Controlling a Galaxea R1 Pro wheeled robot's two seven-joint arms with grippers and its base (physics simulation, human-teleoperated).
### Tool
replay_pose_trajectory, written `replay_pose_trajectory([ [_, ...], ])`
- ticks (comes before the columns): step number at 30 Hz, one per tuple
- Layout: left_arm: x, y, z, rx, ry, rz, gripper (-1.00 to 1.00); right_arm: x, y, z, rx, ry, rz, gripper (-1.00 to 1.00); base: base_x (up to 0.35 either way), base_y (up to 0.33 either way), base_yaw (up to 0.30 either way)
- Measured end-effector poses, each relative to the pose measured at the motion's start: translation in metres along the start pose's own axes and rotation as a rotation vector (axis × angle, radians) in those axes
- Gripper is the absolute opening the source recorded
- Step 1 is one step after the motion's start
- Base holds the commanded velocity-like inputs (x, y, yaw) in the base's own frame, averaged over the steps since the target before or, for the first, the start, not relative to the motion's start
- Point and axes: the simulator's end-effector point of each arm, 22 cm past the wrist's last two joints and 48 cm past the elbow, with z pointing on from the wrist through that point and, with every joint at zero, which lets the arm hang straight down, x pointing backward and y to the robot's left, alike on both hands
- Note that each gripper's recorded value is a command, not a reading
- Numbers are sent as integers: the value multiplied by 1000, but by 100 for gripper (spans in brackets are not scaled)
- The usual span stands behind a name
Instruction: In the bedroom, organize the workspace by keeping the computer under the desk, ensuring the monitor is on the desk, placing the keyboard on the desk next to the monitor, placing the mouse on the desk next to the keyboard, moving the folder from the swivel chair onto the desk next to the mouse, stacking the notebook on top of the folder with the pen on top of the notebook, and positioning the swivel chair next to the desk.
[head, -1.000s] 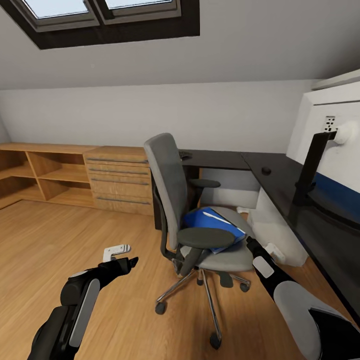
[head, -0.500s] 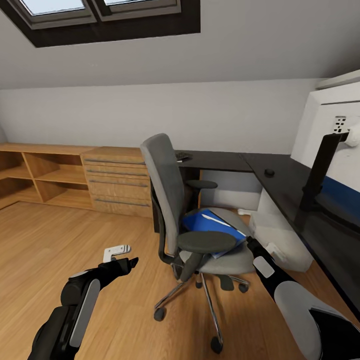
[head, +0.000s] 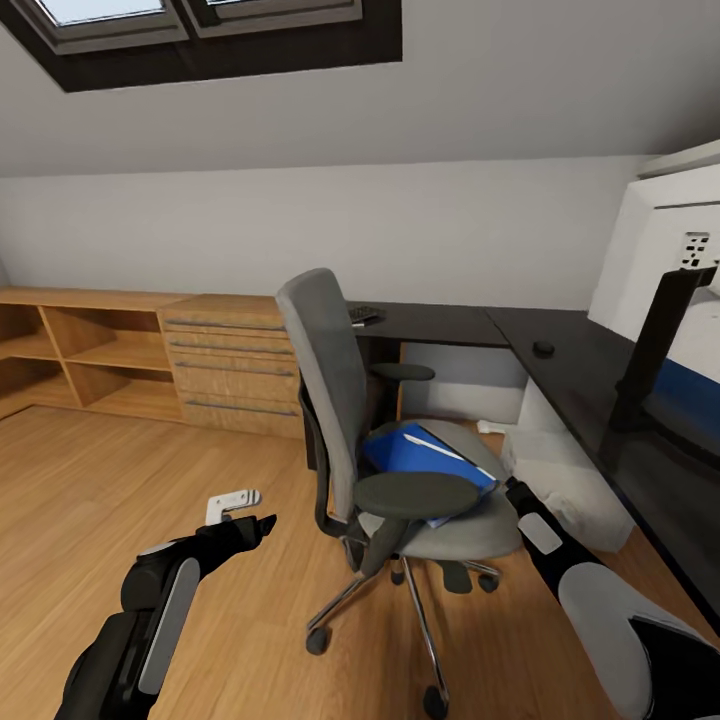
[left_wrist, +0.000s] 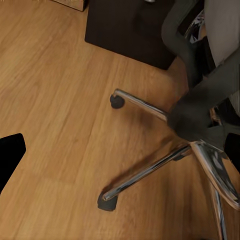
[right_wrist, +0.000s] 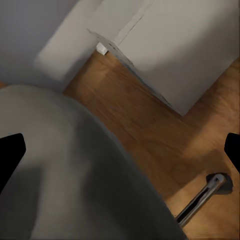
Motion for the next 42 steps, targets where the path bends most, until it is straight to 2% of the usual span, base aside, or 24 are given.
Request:
replay_pose_trajectory([
  [1, 0, 0, 0, 0, -1, 0, 100, 0, -4, 1, 8, 29, 13, 100, 179, 0, 0],
  [4, 0, 0, 0, -1, -1, 0, 100, 3, -12, 3, 22, 60, 35, 100, 53, 0, 0],
  [10, 0, 0, 0, -1, -1, 1, 100, 5, -16, 3, 38, 81, 42, 100, 165, 0, 0],
  [18, 0, 1, 0, -2, -2, 1, 100, 23, -11, 0, 35, 192, 84, 100, 17, 0, 0],
  [22, 0, 2, 0, -3, -1, 1, 100, 36, -5, -3, 23, 271, 151, 100, 0, 0, 0],
  [30, 0, 2, 0, -3, 0, 1, 100, 38, -3, -4, 19, 283, 163, 100, 0, 0, 10],
  [35, 0, 3, 0, -5, 0, -1, 100, 38, -3, -4, 17, 281, 165, 100, 0, 0, 220],
  [38, -4, 21, -2, -35, -9, -35, 100, 37, -3, -4, 16, 279, 163, 100, 0, 0, 270],
  [42, -11, 72, -12, -114, -39, -141, 100, 36, -2, -3, 14, 276, 160, 100, 0, 0, 275],
])
